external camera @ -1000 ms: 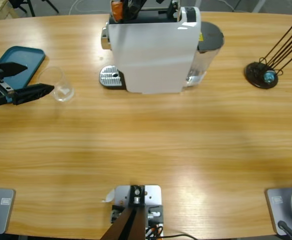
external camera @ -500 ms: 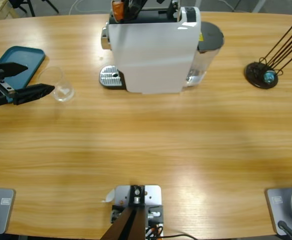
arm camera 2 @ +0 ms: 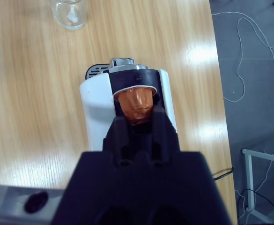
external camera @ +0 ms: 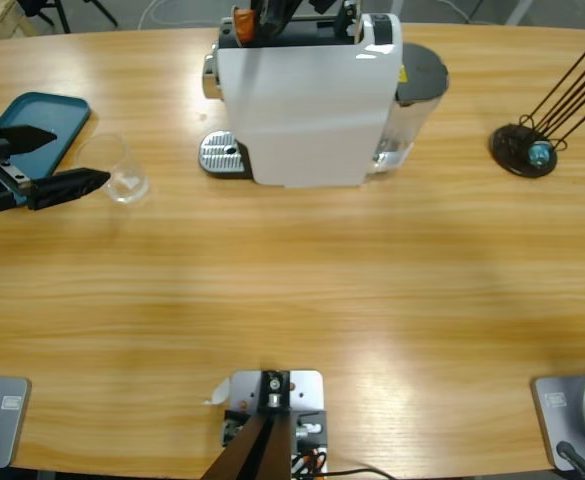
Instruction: Pour coffee
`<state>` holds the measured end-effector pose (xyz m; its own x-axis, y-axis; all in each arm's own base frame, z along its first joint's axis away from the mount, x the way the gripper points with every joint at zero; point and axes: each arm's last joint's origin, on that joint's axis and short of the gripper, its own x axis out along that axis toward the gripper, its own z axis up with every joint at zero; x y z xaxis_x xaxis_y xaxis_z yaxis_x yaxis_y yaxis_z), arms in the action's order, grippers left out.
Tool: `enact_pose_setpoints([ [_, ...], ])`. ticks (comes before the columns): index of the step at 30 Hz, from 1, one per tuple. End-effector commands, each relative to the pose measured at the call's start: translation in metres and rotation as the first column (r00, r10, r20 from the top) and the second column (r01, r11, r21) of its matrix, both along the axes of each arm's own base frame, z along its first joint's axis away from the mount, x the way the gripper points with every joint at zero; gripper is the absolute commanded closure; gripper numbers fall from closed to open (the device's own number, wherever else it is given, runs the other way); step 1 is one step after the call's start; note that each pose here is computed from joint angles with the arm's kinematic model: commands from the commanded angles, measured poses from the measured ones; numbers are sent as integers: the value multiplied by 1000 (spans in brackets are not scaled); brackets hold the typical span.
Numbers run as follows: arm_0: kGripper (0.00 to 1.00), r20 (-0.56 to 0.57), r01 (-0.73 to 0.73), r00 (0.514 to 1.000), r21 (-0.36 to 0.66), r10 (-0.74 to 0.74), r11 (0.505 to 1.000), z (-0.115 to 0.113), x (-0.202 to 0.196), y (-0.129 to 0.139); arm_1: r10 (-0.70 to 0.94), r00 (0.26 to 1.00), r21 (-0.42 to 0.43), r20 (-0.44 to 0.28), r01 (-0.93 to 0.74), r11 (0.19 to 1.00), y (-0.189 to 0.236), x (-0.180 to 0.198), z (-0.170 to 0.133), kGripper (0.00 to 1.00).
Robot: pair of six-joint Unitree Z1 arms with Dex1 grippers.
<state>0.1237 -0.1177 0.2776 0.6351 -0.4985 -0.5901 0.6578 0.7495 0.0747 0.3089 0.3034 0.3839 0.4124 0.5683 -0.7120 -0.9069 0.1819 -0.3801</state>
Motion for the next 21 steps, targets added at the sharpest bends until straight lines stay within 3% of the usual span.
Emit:
enact_pose_setpoints([
  [1, 55, -31, 1, 1000, 43, 1, 999, -15, 0, -1, -26, 998, -30, -62, 24, 999, 12, 13, -28, 273],
  [5, 46, -22, -2, 1000, 35, 3, 999, -13, -2, 1, -16, 997, -16, -78, 15, 1000, 14, 14, -30, 170],
  [9, 46, -22, -1, 1000, 36, 2, 999, -13, -1, 0, -13, 998, 0, -66, 13, 1000, 14, 9, -21, 170],
  [12, 46, -23, -2, 1000, 36, 3, 999, -13, -1, 0, -15, 999, 34, -37, 16, 999, 16, -7, 0, 92],
  [15, 46, -25, -2, 1000, 38, 3, 999, -13, -1, 0, -22, 999, 117, -25, 25, 993, 11, -35, 35, 90],
  [17, 50, -24, -2, 1000, 37, 3, 999, -13, -1, 0, -67, 996, 150, -53, 75, 986, -3, -52, 60, 344],
  [19, 50, -24, -2, 1000, 37, 3, 999, -13, -1, 0, -126, 988, 135, -86, 137, 981, -23, -69, 84, 369],
  [20, 50, -24, -2, 1000, 37, 3, 999, -13, -1, 0, -174, 978, 127, -112, 188, 974, -33, -76, 93, 451],
  [21, 50, -24, -2, 1000, 37, 3, 999, -13, -1, 0, -246, 958, 125, -145, 264, 956, -42, -82, 100, 739],
])
